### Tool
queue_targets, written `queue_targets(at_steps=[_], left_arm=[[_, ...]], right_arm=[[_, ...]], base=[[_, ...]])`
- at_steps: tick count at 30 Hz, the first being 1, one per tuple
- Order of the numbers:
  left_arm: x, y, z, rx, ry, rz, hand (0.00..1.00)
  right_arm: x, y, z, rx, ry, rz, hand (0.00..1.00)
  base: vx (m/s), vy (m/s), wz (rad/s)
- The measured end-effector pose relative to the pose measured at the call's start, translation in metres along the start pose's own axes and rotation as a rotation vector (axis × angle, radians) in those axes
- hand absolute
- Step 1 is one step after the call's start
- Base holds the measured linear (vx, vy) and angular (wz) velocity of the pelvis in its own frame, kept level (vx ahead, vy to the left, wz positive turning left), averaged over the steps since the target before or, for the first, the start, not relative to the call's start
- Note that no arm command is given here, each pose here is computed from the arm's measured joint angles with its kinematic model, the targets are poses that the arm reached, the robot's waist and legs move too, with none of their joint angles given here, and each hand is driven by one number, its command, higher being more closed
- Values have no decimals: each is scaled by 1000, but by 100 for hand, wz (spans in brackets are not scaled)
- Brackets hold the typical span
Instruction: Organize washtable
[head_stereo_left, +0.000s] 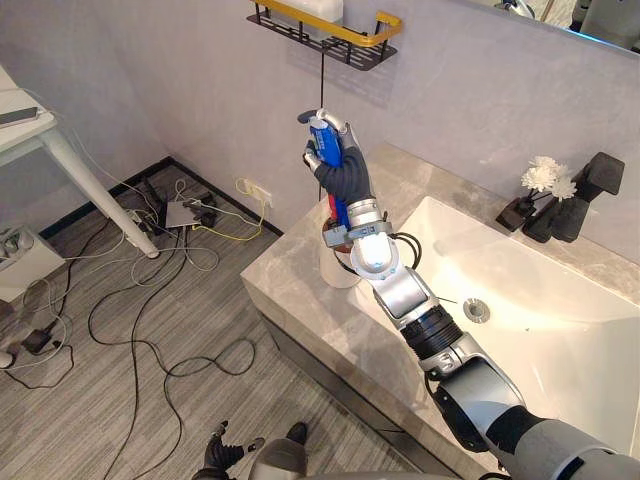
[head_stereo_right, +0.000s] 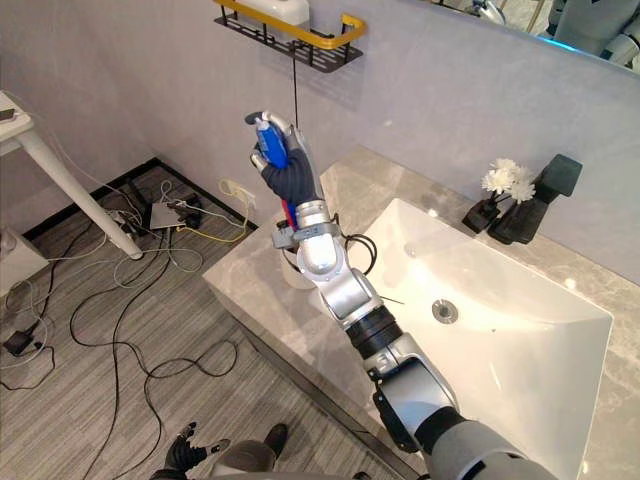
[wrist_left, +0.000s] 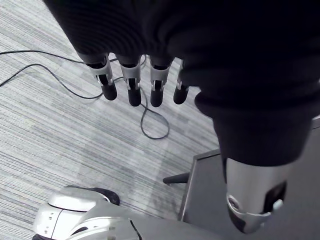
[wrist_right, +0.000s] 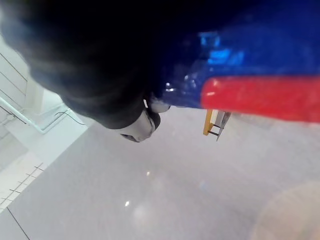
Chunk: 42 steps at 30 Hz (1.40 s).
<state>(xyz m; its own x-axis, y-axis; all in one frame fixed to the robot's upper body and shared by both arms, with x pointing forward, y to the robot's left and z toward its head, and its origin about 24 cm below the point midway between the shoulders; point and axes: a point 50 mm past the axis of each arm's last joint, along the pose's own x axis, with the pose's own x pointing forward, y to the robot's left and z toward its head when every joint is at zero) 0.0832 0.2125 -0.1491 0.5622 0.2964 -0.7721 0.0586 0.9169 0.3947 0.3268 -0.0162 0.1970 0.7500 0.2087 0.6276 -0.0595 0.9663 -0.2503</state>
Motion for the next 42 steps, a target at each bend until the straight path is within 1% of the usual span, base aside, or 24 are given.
queue_targets(at_steps=[11,12,42], left_arm=[[0,0,0,-1,0,0,0],[0,0,0,-1,0,0,0],[-1,3,-5,3,14,7,0]], right_arm=[[-3,0,-3,1,13,1,100],[-3,0,-3,1,13,1,0],[-9,2,-6,14,30,-14,0]], base=[[0,0,-1],[0,0,-3],[-4,3,-1]])
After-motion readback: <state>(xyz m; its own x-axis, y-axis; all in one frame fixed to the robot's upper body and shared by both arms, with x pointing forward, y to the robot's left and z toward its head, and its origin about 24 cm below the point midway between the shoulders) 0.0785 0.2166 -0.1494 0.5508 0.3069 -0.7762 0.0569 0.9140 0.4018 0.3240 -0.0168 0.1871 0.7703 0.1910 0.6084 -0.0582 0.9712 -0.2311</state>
